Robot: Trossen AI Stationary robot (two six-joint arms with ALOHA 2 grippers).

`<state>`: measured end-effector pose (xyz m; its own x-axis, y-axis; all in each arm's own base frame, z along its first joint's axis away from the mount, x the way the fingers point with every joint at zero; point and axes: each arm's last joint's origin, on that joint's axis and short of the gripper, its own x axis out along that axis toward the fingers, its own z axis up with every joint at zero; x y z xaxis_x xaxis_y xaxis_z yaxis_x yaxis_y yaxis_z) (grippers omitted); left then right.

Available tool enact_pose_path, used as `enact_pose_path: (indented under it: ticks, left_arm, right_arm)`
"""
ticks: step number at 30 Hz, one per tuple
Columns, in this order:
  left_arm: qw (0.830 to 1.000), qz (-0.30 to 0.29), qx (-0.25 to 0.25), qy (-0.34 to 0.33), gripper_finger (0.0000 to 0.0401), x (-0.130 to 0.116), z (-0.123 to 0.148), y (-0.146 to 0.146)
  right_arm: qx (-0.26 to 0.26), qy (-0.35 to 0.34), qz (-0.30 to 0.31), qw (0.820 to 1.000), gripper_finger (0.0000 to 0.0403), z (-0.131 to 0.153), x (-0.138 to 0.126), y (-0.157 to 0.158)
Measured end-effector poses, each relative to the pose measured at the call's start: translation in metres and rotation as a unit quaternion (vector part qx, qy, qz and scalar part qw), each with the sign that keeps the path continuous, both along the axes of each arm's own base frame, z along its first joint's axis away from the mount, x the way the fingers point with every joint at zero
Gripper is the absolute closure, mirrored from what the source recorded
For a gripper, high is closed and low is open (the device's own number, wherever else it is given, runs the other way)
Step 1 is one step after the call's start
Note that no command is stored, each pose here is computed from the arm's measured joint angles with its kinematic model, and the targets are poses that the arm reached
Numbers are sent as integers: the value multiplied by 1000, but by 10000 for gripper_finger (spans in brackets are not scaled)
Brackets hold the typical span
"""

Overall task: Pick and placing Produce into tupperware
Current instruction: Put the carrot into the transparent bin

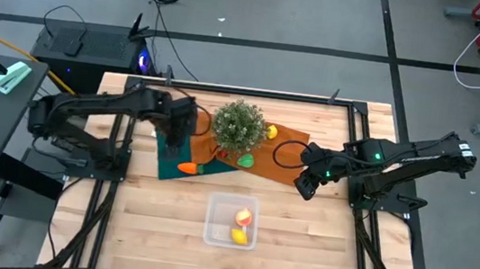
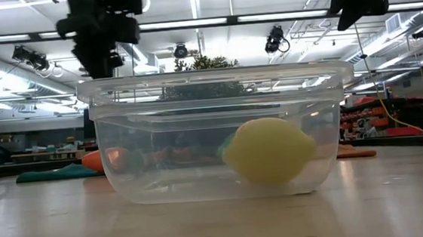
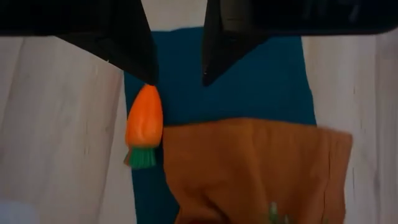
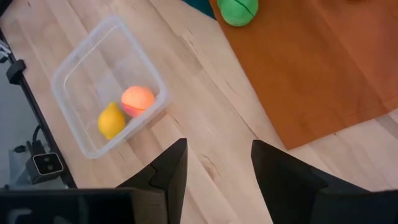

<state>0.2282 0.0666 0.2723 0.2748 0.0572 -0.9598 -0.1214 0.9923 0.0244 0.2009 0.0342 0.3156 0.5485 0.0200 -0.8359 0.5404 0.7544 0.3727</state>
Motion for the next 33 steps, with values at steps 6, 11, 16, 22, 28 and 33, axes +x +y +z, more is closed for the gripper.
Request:
enact_pose_path:
  ticks: [6,11,16,22,28,33]
  left_arm:
    - [996,-81,1,47,256,29,-19,-5]
    - [989,-119,11,92,244,40,-40,-16]
    - [989,-92,6,113,241,48,-52,-24]
    - [997,-10,-14,72,254,59,-54,-37]
    - [998,-35,-27,52,268,63,-54,-50]
    - [998,-37,-27,54,252,60,-65,-50]
  right_arm:
    - [-5,1,2,1000,257,0,0,0]
    - [-10,1,10,1000,257,0,0,0]
    - [-16,0,16,1000,257,0,0,0]
    - [-25,0,30,999,257,0,0,0]
    - [-35,7,43,998,257,-1,-2,-1]
    - [-34,9,42,998,257,-1,-2,-1]
